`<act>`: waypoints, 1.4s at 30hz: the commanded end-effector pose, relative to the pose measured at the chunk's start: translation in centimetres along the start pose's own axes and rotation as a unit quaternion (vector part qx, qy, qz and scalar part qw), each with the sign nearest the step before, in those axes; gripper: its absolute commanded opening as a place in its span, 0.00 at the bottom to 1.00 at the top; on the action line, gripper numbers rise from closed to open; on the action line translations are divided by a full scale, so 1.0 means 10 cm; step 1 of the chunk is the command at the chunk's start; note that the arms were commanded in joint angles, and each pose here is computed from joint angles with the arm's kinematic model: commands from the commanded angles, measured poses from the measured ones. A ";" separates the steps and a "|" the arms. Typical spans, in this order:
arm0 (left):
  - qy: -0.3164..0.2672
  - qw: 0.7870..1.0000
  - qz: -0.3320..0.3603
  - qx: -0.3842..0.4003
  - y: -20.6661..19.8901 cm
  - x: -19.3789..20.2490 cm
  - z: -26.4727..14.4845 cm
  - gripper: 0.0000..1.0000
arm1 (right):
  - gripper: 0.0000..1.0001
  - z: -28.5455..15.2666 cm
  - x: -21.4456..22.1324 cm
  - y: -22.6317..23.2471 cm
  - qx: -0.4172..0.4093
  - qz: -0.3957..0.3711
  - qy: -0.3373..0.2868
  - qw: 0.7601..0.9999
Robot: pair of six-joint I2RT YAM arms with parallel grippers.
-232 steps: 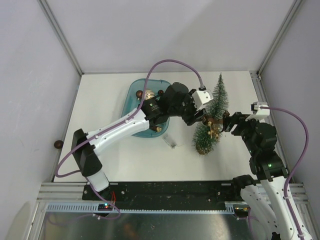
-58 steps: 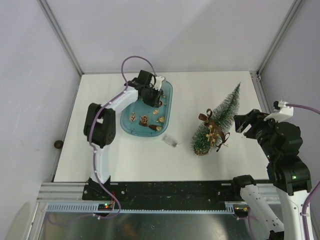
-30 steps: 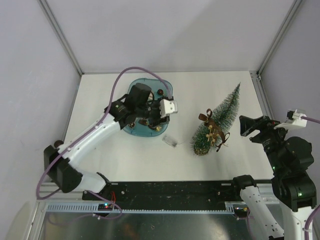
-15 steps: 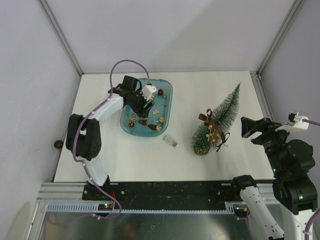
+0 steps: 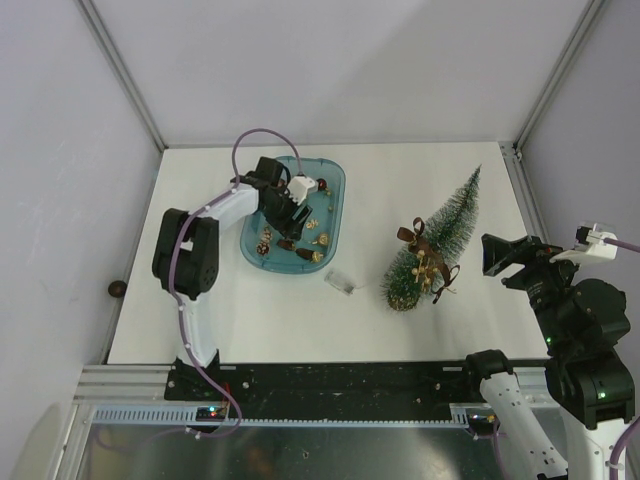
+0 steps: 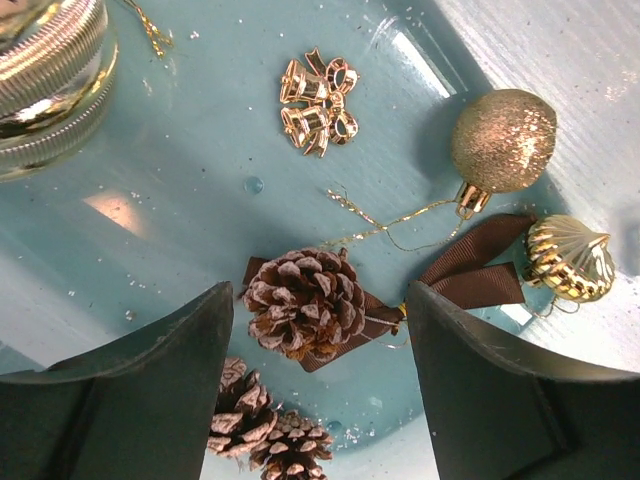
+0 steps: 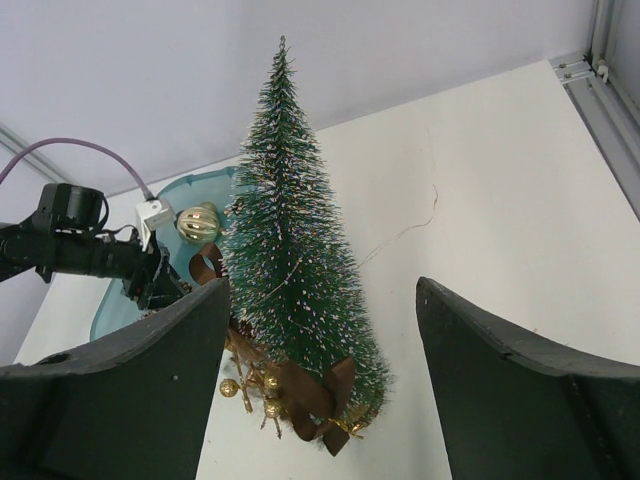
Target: Decorate the small christmas tree
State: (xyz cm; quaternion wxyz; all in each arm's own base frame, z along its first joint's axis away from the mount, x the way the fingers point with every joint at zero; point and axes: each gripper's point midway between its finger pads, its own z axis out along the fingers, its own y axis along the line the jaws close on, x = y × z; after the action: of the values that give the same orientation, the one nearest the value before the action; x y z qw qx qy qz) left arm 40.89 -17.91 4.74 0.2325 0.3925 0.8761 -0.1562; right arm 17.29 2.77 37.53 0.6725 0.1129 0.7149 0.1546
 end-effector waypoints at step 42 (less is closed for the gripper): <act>-0.394 0.774 0.367 0.335 -3.23 -1.54 -3.24 0.31 | 0.81 0.14 0.33 -0.43 0.106 -0.006 0.041 0.993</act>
State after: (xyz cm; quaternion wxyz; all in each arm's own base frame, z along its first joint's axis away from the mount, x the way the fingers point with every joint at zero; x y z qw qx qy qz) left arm 18.75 -31.94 40.32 0.4577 0.6262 0.4406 -0.4519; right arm 18.20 0.94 33.96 0.6395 0.1518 0.7470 0.1001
